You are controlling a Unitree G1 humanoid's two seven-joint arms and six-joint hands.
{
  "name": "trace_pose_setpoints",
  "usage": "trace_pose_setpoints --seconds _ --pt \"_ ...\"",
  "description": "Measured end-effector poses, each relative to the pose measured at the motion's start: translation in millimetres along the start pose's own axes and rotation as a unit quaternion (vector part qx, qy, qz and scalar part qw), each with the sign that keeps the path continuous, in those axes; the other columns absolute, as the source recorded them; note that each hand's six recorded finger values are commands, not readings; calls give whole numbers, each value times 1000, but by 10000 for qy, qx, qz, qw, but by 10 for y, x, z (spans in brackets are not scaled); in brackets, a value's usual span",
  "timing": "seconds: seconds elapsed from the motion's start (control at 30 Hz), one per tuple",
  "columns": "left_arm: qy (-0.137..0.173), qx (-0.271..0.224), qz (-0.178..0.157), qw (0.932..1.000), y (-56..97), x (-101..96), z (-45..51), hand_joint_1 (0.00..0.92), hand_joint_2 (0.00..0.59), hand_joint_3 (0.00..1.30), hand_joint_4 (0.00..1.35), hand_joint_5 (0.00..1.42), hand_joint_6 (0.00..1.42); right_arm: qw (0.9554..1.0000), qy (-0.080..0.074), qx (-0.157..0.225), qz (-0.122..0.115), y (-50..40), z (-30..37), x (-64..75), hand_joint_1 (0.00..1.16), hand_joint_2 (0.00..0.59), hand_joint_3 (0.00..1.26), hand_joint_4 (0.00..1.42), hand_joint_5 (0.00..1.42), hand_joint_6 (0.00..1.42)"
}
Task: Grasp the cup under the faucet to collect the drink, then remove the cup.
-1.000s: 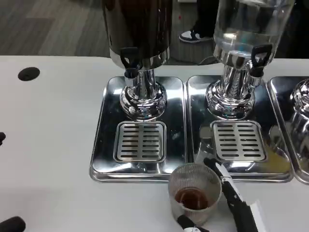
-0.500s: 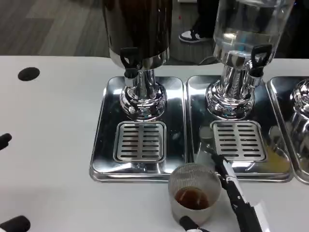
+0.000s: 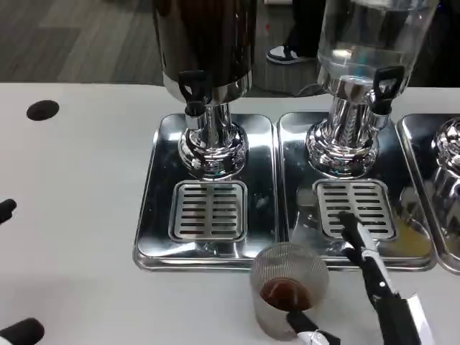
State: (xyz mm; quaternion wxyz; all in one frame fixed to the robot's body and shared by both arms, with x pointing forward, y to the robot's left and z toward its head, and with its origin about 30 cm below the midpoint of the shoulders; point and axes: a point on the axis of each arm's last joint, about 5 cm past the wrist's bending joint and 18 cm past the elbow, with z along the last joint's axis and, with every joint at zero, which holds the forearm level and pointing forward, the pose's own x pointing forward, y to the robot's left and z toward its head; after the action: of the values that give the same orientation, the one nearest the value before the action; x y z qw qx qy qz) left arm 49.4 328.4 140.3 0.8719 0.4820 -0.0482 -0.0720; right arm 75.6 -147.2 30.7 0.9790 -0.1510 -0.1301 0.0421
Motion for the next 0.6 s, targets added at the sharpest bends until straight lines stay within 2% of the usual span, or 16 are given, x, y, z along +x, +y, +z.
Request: trace_pose_setpoints --seconds 0.1,0.2,0.23,0.4,0.5,0.6 --pt "17 -18 19 10000 -5 0 -19 0 24 0 0 0 0 9999 -63 -83 -55 -82 41 44 810 240 78 27 36 66" --pt "64 -51 107 9999 -17 -9 -56 0 25 0 0 0 0 9993 -127 -317 -154 -257 82 130 774 274 120 86 80 73" --pt "94 -70 156 9998 -24 -14 -69 0 26 0 0 0 0 9991 -122 -340 -209 -289 87 143 767 282 136 111 106 95" --pt "161 -136 420 9989 -111 -30 -142 0 29 0 0 0 0 9984 67 -519 -234 -448 80 197 742 331 236 248 230 187" --pt "210 -154 435 9987 -179 -58 -185 0 30 0 0 0 0 9973 190 -647 -278 -521 60 225 734 359 286 301 271 226" --pt "231 -225 493 9983 -220 -89 -216 0 30 0 0 0 0 9967 270 -708 -303 -548 53 237 716 401 331 339 304 248"
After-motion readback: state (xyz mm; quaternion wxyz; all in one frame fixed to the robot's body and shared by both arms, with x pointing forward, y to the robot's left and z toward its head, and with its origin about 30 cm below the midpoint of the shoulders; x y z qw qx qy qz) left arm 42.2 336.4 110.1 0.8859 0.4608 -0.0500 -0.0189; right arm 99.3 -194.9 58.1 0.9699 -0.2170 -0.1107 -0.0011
